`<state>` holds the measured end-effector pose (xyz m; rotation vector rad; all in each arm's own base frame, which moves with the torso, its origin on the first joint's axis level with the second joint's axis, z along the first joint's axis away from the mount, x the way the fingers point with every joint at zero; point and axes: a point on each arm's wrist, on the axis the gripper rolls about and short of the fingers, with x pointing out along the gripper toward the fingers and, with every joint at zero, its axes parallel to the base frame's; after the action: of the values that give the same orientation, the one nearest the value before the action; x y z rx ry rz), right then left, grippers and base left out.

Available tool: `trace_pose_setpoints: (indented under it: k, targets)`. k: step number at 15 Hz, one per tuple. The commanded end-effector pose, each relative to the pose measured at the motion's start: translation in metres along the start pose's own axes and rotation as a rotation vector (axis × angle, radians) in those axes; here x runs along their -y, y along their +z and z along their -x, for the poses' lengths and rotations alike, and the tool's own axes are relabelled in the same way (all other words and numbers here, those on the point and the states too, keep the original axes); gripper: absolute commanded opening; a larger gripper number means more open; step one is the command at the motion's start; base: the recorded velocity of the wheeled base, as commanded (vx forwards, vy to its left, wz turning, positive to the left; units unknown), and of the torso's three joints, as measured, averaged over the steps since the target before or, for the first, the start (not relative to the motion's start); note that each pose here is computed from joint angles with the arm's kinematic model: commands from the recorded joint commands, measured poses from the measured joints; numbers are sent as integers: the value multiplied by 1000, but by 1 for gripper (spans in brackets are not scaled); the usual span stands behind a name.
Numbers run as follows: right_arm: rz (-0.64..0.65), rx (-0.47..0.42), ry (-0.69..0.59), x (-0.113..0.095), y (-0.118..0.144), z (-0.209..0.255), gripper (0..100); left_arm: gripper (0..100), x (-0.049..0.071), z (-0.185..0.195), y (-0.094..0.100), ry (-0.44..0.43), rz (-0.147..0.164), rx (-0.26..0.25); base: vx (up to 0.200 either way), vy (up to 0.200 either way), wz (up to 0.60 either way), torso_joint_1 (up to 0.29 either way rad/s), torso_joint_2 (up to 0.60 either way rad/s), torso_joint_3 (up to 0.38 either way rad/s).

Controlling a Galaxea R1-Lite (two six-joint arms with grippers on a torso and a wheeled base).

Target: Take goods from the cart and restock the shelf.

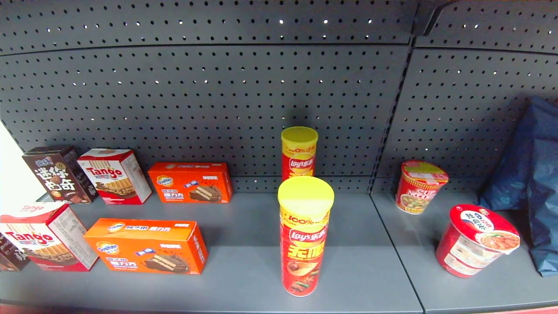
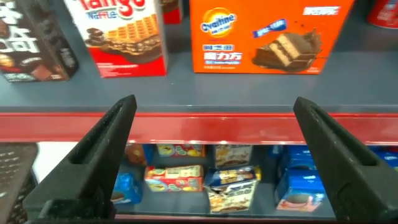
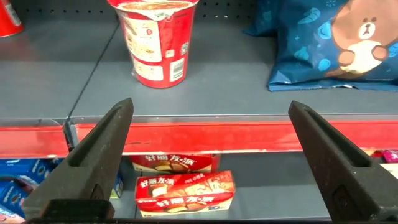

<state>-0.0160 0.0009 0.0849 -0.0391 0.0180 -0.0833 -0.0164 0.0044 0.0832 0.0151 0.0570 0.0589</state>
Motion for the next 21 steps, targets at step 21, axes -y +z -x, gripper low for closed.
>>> trace_pose_setpoints:
  k: [21]
  targets:
    - [-34, -36, 112, 0, -8, 2, 100, 100, 6, -1, -6, -235, -52, -35, 0, 0, 0, 0, 0, 0]
